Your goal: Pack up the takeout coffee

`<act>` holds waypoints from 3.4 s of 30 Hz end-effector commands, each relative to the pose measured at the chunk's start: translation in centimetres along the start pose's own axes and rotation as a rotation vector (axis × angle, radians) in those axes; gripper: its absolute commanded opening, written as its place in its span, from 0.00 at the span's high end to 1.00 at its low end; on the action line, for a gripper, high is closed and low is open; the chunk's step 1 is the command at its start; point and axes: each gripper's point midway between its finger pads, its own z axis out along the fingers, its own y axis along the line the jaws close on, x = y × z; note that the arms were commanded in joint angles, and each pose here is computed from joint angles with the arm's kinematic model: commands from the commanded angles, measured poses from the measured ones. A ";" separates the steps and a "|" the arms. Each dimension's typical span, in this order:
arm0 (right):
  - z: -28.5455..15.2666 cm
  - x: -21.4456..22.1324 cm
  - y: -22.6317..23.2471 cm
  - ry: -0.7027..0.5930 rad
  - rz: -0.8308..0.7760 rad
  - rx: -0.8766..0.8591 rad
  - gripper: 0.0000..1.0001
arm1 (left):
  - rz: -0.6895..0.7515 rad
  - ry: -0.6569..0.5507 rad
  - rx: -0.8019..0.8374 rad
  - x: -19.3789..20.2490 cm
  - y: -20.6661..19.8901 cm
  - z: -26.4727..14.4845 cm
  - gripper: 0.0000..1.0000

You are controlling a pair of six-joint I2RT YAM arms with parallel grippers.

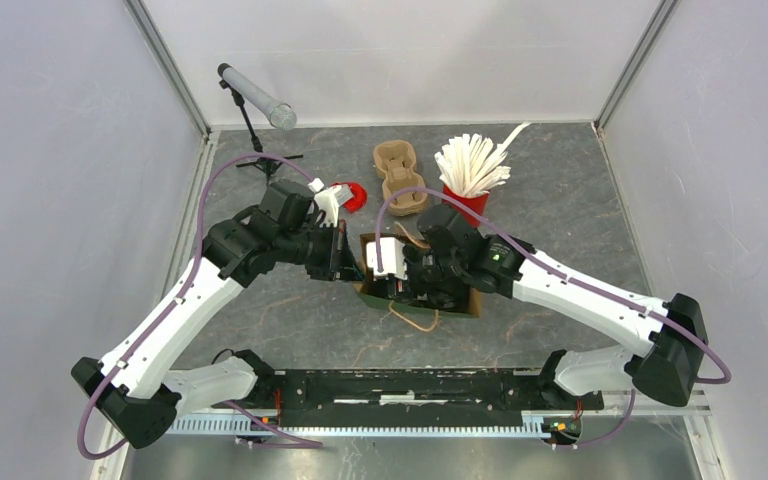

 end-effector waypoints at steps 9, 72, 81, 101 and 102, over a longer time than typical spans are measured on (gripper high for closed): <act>-1.4 -1.9 0.3 -0.065 -0.048 -0.018 0.34 | -0.042 -0.027 0.060 -0.6 -1.8 -1.0 0.98; -23.2 -9.0 -17.9 -0.288 0.469 1.184 0.35 | 0.231 -0.489 -0.203 -11.6 -3.3 -10.5 0.00; -24.5 4.0 -22.6 -0.057 0.747 1.314 0.36 | 0.169 -0.639 -0.228 -11.9 -1.8 -11.2 0.00; -23.1 13.2 -33.0 -0.325 1.006 1.316 0.34 | 0.146 -0.568 -0.237 -9.8 -0.5 -9.8 0.00; -23.0 13.3 -33.0 -0.328 1.008 1.316 0.37 | 0.145 -0.568 -0.239 -9.8 -0.4 -9.8 0.00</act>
